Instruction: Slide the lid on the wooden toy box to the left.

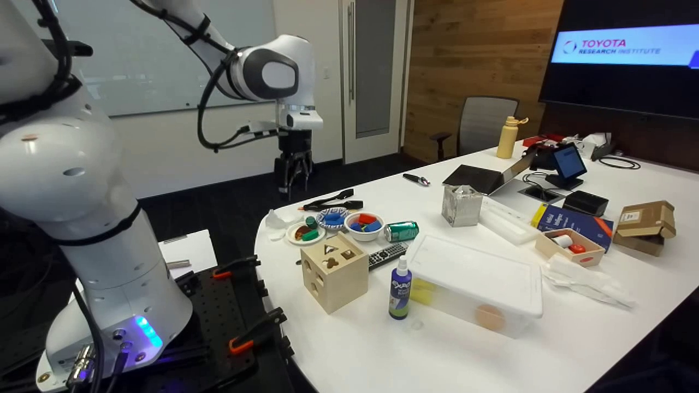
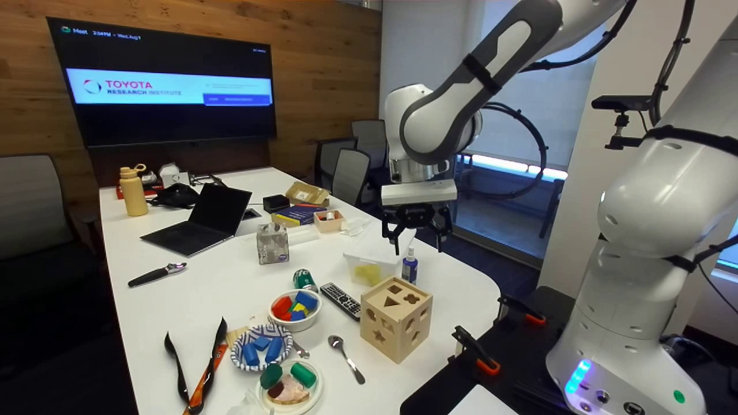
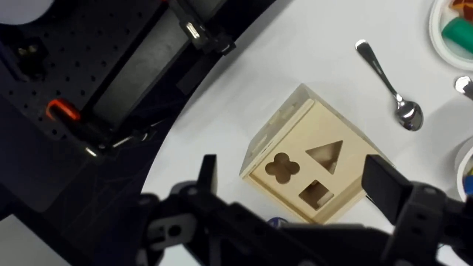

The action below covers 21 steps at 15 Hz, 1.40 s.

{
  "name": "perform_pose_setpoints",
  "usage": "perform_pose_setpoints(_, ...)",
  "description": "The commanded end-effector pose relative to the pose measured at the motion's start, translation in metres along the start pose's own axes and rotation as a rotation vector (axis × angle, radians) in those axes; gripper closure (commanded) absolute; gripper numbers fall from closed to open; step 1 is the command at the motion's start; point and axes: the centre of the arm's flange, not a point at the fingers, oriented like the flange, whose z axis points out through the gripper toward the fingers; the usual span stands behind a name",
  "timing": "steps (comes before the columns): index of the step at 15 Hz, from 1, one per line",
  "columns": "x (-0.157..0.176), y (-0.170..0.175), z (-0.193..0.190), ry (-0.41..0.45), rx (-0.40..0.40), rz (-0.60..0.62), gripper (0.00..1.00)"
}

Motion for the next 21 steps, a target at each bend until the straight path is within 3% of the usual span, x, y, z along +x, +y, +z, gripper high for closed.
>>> perform_pose_setpoints(1, 0.009, 0.007, 0.045, 0.060, 0.095, 0.082, 0.00)
perform_pose_setpoints(6, 0.034, -0.009, 0.085, 0.112, 0.211, 0.111, 0.00)
perform_pose_setpoints(12, 0.055, 0.000, 0.127, 0.094, 0.159, 0.159, 0.00)
perform_pose_setpoints(21, 0.074, -0.021, 0.167, 0.094, 0.111, 0.164, 0.00)
